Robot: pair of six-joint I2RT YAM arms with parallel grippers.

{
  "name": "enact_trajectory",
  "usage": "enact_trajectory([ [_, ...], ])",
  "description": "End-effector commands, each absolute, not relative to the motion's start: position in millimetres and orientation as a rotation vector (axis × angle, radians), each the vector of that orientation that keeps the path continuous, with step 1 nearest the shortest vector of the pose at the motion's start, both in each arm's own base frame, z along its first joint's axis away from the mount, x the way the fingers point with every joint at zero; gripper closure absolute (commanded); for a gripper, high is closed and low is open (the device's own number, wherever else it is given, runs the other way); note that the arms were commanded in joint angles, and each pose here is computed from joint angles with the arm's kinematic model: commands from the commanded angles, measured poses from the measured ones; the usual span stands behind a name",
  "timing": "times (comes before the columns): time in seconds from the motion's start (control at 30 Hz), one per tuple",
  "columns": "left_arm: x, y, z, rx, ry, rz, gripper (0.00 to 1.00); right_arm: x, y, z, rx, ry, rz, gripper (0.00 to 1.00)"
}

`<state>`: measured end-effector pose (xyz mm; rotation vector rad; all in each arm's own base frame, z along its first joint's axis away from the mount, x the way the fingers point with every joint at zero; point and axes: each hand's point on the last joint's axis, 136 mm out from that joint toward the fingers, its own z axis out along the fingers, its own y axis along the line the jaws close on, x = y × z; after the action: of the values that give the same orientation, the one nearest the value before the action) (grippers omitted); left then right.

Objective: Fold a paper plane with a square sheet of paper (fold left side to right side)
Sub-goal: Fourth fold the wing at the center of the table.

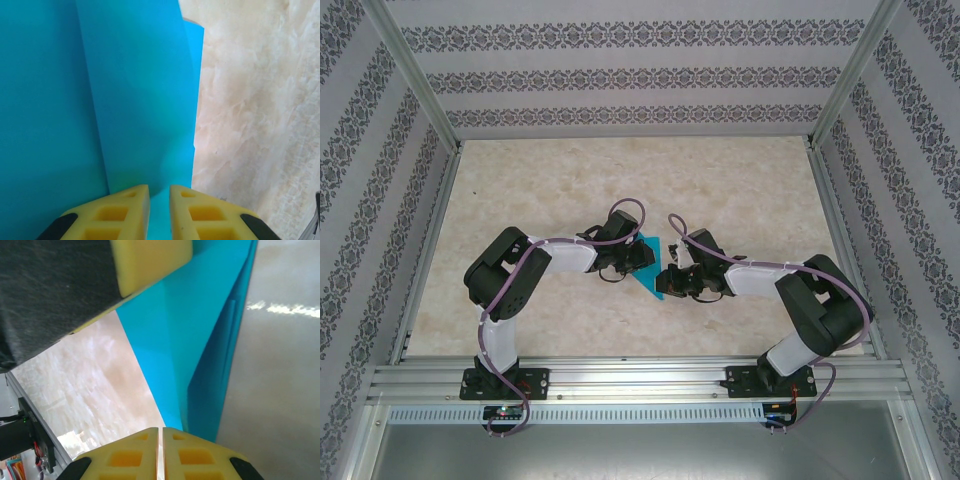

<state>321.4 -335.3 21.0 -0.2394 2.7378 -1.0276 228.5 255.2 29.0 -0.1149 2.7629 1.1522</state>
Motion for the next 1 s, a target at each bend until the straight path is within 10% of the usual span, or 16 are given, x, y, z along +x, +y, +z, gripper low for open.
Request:
enact_trajectory([
  [0.0, 305, -324, -10, -0.269, 2.84, -0.898, 0.79, 226, 255, 24, -0.128, 2.784, 1.111, 0.88],
  [0.97, 308, -326, -10, -0.264, 2.84, -0.893, 0.8, 209, 245, 4, -0.137, 2.883, 1.024, 0.88],
])
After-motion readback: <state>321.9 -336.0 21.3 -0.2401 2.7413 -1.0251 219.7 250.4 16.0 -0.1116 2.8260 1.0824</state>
